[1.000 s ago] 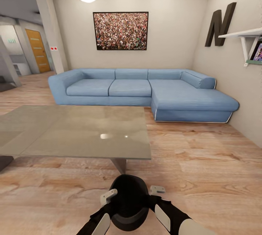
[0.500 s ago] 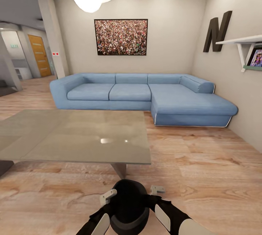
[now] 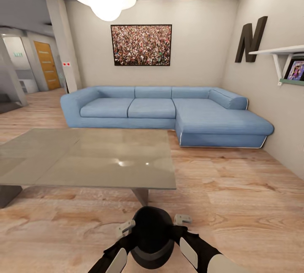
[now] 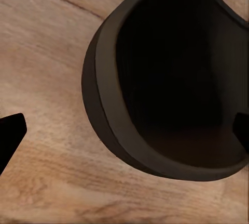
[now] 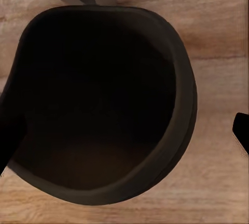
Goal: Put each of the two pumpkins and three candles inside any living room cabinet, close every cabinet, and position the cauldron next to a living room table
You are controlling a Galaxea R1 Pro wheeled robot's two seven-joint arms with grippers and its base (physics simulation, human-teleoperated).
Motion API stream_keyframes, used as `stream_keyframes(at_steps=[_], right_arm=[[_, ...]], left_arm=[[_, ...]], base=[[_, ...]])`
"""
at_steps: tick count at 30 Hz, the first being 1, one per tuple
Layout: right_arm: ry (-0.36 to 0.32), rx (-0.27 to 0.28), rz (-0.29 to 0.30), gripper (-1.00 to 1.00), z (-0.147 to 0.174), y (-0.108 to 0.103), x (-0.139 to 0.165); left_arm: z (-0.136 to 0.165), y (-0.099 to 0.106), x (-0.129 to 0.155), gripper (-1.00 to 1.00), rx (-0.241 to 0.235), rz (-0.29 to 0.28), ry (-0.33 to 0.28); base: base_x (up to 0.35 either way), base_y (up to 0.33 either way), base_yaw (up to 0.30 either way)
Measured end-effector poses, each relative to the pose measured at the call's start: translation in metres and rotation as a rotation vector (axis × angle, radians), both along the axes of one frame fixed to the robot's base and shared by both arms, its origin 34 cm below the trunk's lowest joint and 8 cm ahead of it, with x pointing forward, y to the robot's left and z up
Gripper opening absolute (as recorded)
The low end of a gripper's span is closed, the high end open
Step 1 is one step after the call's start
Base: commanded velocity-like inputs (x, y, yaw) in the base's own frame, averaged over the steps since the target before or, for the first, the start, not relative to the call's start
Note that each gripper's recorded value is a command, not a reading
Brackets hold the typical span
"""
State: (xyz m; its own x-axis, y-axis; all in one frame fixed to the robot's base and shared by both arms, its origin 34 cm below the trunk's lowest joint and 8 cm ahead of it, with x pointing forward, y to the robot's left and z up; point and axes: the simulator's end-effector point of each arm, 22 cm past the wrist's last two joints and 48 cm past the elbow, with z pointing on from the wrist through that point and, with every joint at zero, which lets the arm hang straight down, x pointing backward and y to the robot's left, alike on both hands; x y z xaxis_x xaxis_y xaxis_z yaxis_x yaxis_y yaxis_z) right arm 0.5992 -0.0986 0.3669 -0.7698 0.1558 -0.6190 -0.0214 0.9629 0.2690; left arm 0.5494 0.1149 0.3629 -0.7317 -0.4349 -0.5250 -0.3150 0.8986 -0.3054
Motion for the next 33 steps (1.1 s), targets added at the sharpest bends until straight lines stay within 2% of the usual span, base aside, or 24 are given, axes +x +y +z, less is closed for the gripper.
stream_keyframes(at_steps=[9, 16, 22, 27, 33], right_arm=[[-0.013, -0.002, -0.002, 1.00, 0.022, -0.001, 0.007], [-0.014, 0.000, -0.005, 1.00, 0.037, -0.001, 0.011], [-0.015, -0.001, -0.005, 1.00, 0.050, -0.001, 0.014], [-0.014, -0.002, -0.007, 1.00, 0.061, -0.002, 0.016], [-0.015, -0.001, -0.006, 1.00, 0.074, -0.001, 0.019]], left_arm=[[0.017, 0.002, 0.003, 1.00, 0.003, 0.002, 0.007], [0.031, 0.004, 0.006, 1.00, 0.005, 0.006, 0.011], [0.043, 0.009, 0.008, 1.00, 0.017, 0.011, 0.014], [0.052, 0.023, 0.011, 1.00, 0.023, 0.036, 0.020], [0.058, 0.059, 0.013, 1.00, 0.044, 0.089, 0.035]], base=[[-0.010, 0.003, 0.000], [-0.217, 0.111, 0.000], [-0.059, 0.027, 0.000], [-0.007, 0.003, 0.000], [-0.001, 0.000, 0.000]])
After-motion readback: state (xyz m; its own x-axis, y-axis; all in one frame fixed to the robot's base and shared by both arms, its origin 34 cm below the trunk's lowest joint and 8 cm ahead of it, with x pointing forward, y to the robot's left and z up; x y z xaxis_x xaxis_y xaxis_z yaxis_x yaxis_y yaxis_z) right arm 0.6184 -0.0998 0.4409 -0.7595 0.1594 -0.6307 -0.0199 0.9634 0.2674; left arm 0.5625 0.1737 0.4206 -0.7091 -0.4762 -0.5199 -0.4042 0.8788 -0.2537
